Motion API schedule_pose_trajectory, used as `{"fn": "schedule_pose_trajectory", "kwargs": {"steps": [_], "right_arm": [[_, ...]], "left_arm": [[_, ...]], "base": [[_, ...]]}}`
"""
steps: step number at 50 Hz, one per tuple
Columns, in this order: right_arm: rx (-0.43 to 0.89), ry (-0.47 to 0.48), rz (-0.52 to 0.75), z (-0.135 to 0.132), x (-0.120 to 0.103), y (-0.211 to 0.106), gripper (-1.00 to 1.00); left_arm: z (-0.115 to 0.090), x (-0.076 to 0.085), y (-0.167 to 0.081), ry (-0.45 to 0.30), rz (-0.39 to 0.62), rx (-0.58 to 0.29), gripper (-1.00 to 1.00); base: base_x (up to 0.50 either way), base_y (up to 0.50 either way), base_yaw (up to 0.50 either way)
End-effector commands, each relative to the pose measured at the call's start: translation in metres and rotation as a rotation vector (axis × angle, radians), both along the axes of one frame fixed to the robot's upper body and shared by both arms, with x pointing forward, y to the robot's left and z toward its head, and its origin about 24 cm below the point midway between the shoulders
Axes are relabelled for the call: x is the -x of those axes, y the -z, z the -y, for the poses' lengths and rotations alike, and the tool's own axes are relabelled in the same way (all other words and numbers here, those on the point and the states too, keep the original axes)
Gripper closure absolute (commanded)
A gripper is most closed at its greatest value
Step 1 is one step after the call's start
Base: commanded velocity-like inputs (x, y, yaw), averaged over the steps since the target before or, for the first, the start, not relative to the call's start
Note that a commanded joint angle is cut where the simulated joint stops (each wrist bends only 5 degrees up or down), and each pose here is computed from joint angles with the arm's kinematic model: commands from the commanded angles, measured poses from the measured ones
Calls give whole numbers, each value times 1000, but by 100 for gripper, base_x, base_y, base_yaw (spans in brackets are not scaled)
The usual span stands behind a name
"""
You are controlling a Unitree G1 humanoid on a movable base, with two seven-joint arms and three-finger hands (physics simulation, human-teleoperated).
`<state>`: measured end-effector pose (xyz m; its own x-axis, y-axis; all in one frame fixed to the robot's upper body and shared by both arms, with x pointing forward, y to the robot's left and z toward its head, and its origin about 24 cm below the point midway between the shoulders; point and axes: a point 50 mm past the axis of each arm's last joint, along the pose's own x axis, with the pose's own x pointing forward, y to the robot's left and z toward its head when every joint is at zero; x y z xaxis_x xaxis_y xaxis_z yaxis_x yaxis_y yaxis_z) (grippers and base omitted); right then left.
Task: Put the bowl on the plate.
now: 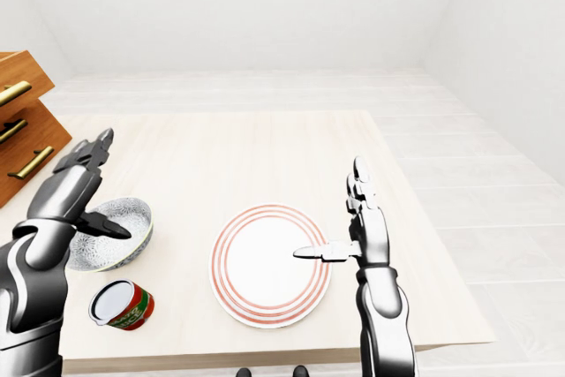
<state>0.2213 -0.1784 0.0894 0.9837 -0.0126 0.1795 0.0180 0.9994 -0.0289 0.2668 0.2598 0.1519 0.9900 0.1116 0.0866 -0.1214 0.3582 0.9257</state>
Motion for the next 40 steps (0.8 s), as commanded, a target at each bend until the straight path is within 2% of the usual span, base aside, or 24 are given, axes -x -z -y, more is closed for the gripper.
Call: {"fn": "schedule_pose_trajectory", "kwargs": {"steps": [1,16,22,32,40], "right_arm": [[-4,3,-2,2,-1,0,-100],[5,-3,-15,-3,-4,7,-100],[4,-3,-13,-4,-4,5,-100],[-1,-3,-16,-3,-4,6,-100],[1,3,-20,-2,-7,6,-100]], "left_arm": [[-6,5,8,-64,-61,-109,-100],[-14,13,33,-142,-133,-156,-100],[-16,23,48,-173,-194,-198,-100],[-16,30,53,-197,-222,-222,-100],[-16,29,59,-207,-237,-231,-100]], "base": [[0,0,0],[0,0,0],[0,0,0],[0,0,0],[0,0,0]]}}
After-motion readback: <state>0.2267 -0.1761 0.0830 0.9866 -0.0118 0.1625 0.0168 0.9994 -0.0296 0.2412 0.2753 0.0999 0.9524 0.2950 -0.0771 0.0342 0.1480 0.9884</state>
